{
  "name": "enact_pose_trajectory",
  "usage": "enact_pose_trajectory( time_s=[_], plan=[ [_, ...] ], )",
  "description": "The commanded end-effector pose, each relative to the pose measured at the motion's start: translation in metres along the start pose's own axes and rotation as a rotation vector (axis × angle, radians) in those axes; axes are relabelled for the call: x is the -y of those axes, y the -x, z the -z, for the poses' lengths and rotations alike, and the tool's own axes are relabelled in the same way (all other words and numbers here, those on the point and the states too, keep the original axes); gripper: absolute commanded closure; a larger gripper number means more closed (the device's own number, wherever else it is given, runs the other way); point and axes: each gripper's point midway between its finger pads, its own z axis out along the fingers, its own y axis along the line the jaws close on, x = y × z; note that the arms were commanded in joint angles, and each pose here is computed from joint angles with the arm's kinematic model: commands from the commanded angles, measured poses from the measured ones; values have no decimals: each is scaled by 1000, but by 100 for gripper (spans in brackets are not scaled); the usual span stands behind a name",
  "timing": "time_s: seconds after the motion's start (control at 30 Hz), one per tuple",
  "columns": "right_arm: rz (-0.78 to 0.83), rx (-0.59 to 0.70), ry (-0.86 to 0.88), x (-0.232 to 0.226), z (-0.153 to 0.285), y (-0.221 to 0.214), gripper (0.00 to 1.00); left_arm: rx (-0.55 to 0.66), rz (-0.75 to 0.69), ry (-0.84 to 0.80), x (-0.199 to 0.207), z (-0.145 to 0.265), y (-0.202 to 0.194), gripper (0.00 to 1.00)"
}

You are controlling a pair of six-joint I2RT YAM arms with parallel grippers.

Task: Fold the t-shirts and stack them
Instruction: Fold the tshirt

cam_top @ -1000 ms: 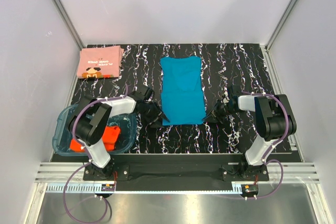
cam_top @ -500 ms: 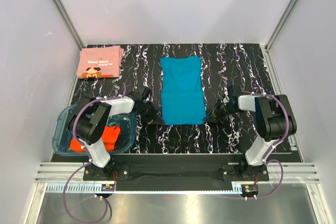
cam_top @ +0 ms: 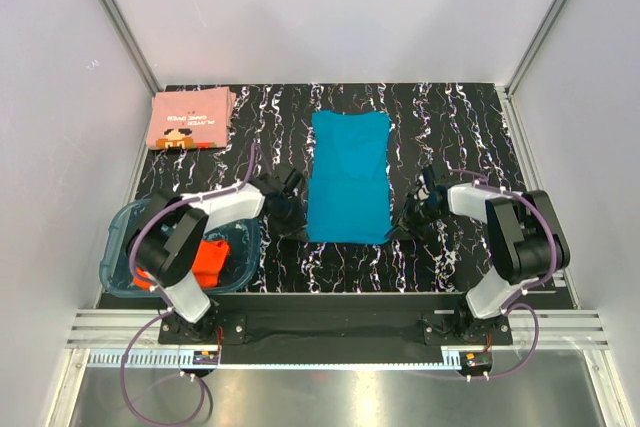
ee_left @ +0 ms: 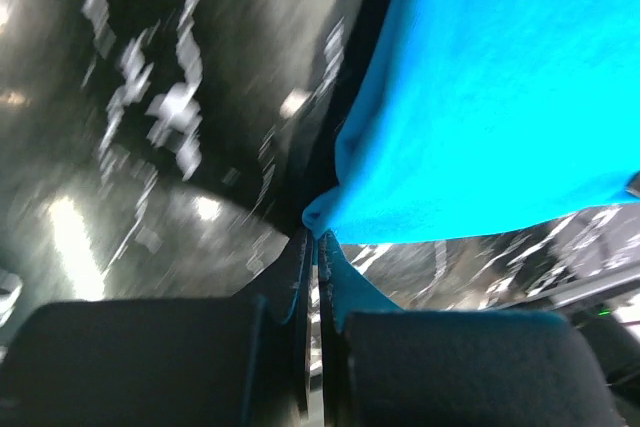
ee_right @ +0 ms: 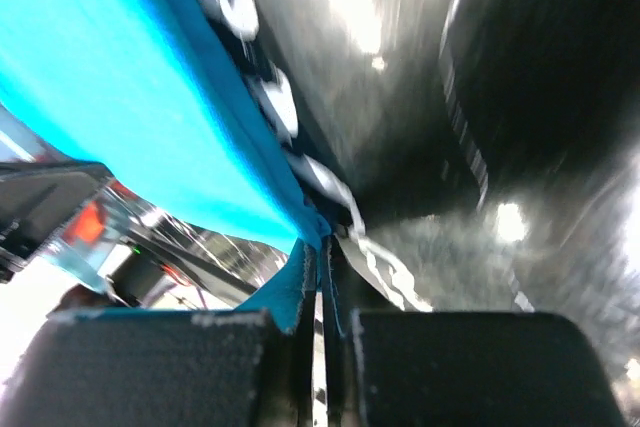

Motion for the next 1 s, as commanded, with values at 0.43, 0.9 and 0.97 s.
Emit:
enact_pose_trajectory(
  time_s=[0.43,0.9,0.97],
  plan=[
    [46,-9,-57,2,45,-91,100,44,-68,57,-38,66,-75,100],
    [202,169,-52,-101,101,-1,100,286,-230,28,53,149,55,100],
    [219,173,-54,-113,98,19,100,307,-234,6,59,153,76,100]
  ],
)
